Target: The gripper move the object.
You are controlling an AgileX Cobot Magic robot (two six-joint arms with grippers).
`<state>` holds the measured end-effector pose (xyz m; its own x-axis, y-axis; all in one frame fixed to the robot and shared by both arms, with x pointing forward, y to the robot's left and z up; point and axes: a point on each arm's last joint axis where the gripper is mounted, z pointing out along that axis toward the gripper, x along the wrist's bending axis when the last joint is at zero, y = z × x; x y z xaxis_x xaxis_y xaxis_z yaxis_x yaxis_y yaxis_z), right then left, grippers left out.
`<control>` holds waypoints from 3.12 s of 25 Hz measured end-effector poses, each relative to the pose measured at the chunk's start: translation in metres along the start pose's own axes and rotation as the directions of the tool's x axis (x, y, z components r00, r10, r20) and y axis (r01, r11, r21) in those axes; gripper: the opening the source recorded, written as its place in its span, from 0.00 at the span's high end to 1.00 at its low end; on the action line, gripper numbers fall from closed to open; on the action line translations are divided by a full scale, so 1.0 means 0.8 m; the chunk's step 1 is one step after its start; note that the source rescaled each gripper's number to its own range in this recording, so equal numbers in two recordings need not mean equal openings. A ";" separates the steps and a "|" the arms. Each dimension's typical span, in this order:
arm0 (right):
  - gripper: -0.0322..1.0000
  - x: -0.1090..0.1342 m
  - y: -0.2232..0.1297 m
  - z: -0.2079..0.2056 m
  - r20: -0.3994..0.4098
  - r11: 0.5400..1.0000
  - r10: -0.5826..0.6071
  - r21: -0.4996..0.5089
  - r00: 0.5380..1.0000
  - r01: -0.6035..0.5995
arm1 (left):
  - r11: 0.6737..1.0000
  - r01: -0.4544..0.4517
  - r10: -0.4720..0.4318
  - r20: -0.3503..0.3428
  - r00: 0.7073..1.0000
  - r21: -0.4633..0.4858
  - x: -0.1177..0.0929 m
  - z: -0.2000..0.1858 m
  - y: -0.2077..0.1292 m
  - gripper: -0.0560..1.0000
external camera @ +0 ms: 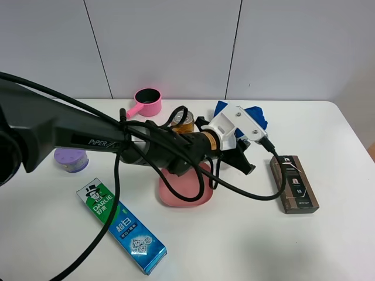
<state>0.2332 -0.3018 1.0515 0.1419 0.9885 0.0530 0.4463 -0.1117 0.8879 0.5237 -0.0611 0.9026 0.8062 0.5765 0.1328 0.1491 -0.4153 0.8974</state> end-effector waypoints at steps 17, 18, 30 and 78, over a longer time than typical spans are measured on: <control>0.00 0.000 0.000 0.000 0.000 1.000 0.000 0.000 1.000 0.000 | 1.000 -0.015 0.015 -0.001 1.000 -0.002 -0.003 0.014 -0.021 0.94; 0.00 0.000 0.000 0.000 0.000 1.000 0.000 0.000 1.000 0.000 | 1.000 -0.016 0.016 -0.002 1.000 -0.005 -0.003 0.015 -0.022 0.94; 0.00 0.000 0.000 0.000 0.000 1.000 0.000 0.000 1.000 0.000 | 0.999 -0.020 0.020 -0.008 1.000 -0.037 -0.002 0.013 -0.015 0.11; 0.00 0.000 0.000 0.000 0.000 1.000 0.000 0.000 1.000 0.000 | 0.896 -0.113 0.275 -0.338 0.900 0.429 0.080 -0.596 0.097 0.10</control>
<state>0.2332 -0.3018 1.0515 0.1419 0.9885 0.0530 0.4463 -0.1117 0.8879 0.3140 0.2794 1.1818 0.5733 0.6425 0.5084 0.2887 -0.7391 0.6086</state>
